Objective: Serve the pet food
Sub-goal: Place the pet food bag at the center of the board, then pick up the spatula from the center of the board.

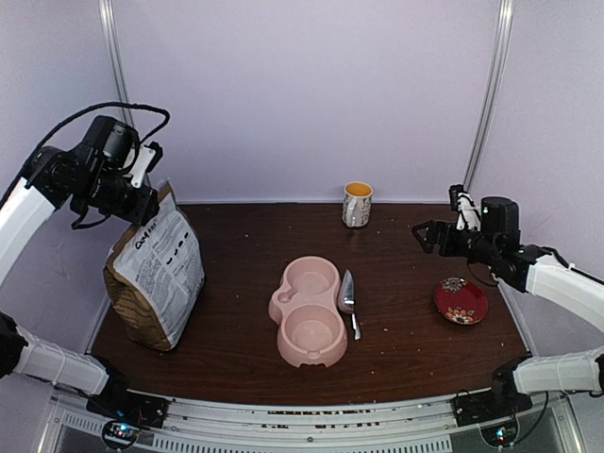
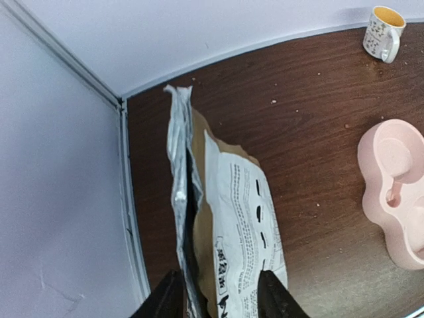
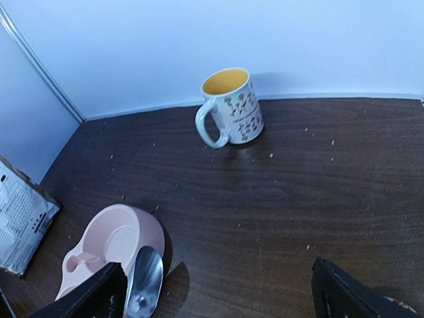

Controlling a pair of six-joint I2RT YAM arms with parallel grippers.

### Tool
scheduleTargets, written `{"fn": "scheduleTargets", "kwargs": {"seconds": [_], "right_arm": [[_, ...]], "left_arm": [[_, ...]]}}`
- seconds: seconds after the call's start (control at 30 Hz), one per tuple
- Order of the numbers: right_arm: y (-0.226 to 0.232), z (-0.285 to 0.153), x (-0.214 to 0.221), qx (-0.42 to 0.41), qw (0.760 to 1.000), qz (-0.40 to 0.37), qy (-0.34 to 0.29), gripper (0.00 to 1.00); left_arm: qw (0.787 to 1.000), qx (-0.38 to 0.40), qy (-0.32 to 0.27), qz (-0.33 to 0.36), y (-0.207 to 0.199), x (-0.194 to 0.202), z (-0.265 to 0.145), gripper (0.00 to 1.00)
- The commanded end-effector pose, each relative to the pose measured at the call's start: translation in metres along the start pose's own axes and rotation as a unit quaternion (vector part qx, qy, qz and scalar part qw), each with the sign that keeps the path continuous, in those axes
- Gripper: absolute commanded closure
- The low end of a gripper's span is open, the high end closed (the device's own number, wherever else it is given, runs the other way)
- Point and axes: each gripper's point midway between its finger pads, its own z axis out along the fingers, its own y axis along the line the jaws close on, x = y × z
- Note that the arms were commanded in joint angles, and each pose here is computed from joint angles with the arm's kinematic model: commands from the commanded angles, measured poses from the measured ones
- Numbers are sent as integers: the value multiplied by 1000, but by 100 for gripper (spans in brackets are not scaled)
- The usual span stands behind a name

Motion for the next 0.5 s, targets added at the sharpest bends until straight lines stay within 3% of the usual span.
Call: {"fn": "scheduleTargets", "kwargs": {"seconds": [0.0,0.2,0.27,0.47], "right_arm": [[5,-15,31,46,996,0,74,0],[33,-31,53,37,992,-2,118,0],[44,-34,63,25,991,1,132,0],[84,-41,96,-25,984,0,176,0]], "left_arm": [[997,7,-79,-8,1,-33,-12,49],[994,2,-111,-1,9,-35,-31,12],[992,1,-129,4,9,-36,-33,4],[988,5,-152,2,6,-35,-28,2]]}}
